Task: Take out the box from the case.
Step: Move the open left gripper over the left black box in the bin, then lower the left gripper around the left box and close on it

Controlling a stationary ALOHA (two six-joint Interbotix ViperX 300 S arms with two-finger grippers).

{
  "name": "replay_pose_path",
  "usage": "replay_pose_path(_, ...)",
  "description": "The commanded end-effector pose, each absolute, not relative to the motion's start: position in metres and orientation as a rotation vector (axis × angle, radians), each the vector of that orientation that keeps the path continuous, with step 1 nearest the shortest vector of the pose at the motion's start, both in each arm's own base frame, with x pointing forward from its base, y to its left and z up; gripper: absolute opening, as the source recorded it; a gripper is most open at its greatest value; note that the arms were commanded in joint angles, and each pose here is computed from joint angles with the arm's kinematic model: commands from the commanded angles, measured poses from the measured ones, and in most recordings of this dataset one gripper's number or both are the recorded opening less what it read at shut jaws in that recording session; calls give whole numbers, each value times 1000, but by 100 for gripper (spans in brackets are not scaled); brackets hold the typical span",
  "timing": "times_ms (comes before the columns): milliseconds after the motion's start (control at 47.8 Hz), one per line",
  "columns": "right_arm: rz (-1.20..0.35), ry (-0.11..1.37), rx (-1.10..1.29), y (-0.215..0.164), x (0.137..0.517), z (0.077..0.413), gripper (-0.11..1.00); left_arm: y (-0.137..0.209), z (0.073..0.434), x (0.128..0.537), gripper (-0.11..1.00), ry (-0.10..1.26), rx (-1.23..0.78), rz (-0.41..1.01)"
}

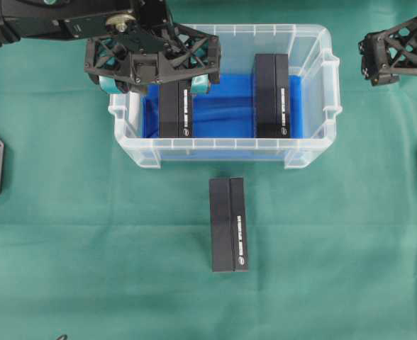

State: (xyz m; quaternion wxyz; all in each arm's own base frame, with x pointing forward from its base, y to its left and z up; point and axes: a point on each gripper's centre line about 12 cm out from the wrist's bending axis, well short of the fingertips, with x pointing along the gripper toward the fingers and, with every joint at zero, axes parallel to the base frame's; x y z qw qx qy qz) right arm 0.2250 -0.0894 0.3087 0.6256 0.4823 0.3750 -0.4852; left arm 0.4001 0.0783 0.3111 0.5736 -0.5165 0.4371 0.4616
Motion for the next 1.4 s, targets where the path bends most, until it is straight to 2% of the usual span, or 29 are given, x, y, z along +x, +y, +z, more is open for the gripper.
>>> replay_pose_path(0,-1105,842,1106,-90,225,313,91,81,316,399,93,984,-1224,1067)
replay_pose_path(481,-1102,841,1104,-90,226,314,91,92,271,400,93,968,-1232,1074)
replay_pose_path(712,-1102,843,1103,-90,226,313,91,94,249,401,93,1002,-1223,1098)
replay_pose_path(1382,-1102,843,1103,-90,226,313,91,102,214,398,93,1003,-1233,1118)
